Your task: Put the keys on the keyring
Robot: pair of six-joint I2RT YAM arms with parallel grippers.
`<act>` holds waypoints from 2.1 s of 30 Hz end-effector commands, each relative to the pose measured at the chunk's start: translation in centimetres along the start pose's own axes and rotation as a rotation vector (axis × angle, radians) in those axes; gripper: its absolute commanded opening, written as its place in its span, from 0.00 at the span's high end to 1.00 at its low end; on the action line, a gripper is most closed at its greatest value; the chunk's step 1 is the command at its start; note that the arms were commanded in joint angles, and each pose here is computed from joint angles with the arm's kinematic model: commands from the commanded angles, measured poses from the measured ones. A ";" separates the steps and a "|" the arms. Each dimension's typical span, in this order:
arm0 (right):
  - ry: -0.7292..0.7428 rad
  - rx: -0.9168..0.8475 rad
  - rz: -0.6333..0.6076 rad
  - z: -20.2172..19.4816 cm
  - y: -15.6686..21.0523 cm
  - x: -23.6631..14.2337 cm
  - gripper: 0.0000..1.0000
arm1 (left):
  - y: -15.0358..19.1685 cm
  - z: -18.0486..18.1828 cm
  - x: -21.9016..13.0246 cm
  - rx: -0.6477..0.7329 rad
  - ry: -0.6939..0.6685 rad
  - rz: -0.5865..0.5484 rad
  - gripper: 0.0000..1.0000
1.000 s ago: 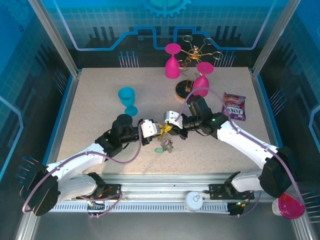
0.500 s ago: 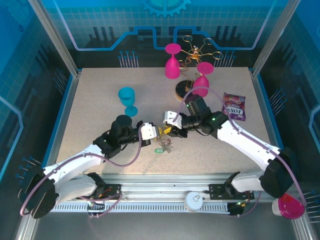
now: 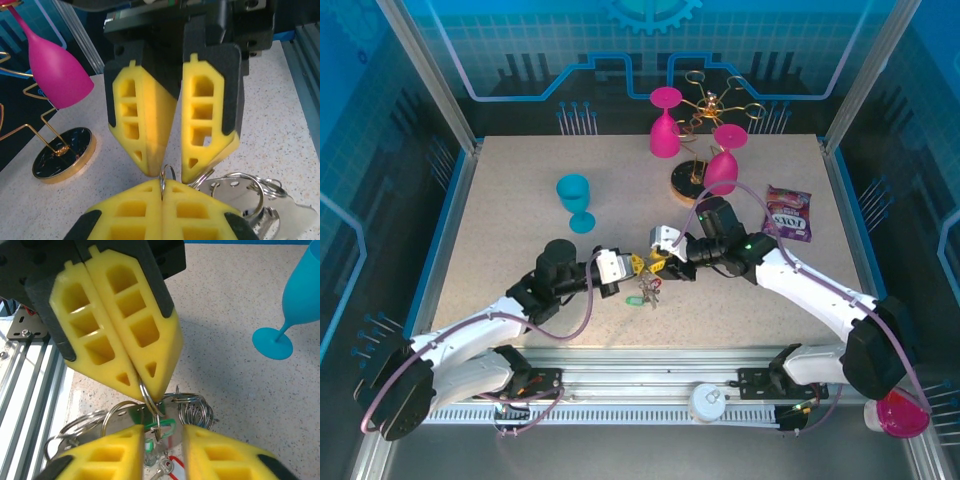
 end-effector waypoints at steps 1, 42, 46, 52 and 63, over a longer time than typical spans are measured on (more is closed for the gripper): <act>-0.018 0.006 -0.031 -0.1 -0.4 0.1 0.82 | -1.3 0.4 -0.5 0.011 -0.021 -0.081 1.00; -0.080 -0.020 -0.152 0.5 -1.5 -0.6 0.95 | -2.1 1.4 -0.3 -0.055 -0.051 -0.217 1.00; -0.076 -0.035 -0.159 0.7 -1.9 -1.0 1.00 | -1.6 1.5 -0.4 -0.070 -0.068 -0.182 1.00; -0.042 -0.061 -0.068 1.2 -2.2 -1.4 1.00 | -0.4 1.2 -0.5 -0.067 -0.037 -0.033 0.89; -0.013 -0.143 0.094 2.4 -3.4 -0.1 1.00 | -0.2 1.3 -0.4 -0.034 0.027 0.059 0.85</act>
Point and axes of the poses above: each hand's point on the last joint's axis, 136 mm out from that joint toward the fingers, its own x axis out along the fingers, its own z axis along the line the jaws close on, y = z × x, the point moved 7 cm from there along -x, back along the fingers, and after that the axes turned 15 degrees about x, right-handed, at the moved point
